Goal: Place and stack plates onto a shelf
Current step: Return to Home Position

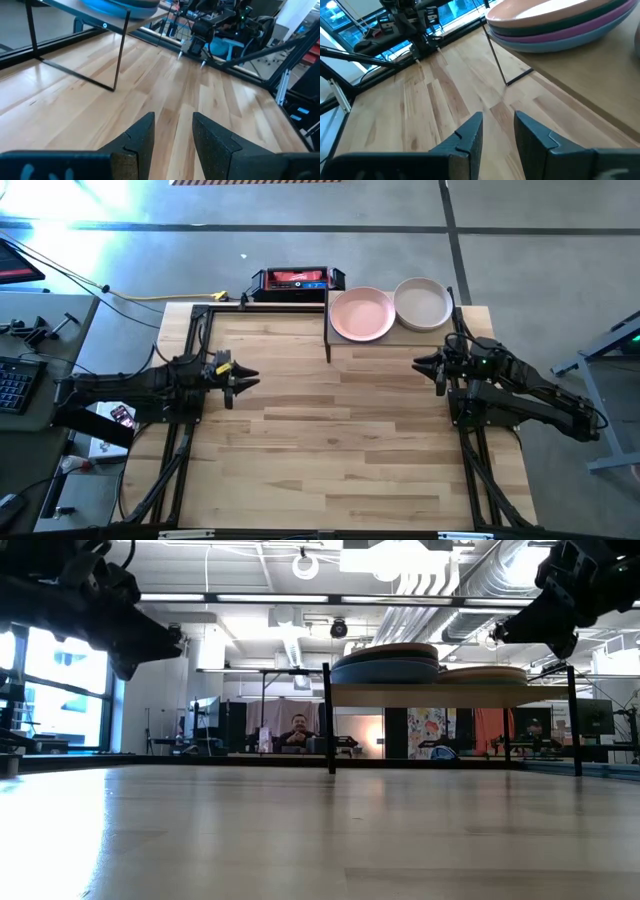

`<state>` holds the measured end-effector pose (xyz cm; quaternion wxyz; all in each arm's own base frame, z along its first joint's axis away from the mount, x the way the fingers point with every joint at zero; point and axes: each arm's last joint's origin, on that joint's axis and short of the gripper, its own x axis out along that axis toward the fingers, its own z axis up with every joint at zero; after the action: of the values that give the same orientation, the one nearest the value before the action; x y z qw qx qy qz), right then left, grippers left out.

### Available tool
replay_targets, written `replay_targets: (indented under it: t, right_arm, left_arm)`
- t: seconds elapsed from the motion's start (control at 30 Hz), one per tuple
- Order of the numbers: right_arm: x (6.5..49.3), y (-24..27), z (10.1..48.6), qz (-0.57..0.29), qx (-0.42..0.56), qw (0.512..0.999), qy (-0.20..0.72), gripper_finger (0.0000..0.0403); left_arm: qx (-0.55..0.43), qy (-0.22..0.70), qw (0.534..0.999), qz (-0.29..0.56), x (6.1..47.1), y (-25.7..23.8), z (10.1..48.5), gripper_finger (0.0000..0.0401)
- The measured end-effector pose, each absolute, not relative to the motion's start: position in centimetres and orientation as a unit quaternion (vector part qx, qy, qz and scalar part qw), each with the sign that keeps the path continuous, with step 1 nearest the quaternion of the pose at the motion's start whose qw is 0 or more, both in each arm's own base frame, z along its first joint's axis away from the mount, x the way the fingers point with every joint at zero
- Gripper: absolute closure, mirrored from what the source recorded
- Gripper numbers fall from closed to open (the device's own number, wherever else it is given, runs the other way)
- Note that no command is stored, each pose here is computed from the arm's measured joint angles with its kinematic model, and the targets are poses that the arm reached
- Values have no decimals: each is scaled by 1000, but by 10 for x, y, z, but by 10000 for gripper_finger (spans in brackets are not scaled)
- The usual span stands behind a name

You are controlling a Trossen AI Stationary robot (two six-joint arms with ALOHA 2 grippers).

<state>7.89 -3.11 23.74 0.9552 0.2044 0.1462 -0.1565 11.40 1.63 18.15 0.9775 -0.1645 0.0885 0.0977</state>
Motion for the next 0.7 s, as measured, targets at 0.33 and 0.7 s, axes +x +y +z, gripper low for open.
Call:
replay_targets:
  t: [0.33, 0.7]
  right_arm:
    - [84, -33, 235, -159, 207, 951, 164, 308]
    - [96, -39, 232, -158, 202, 948, 187, 308]
  left_arm:
    - [-140, 98, 980, 96, 111, 16, 168, 279]
    - [-120, 101, 983, 94, 111, 16, 168, 279]
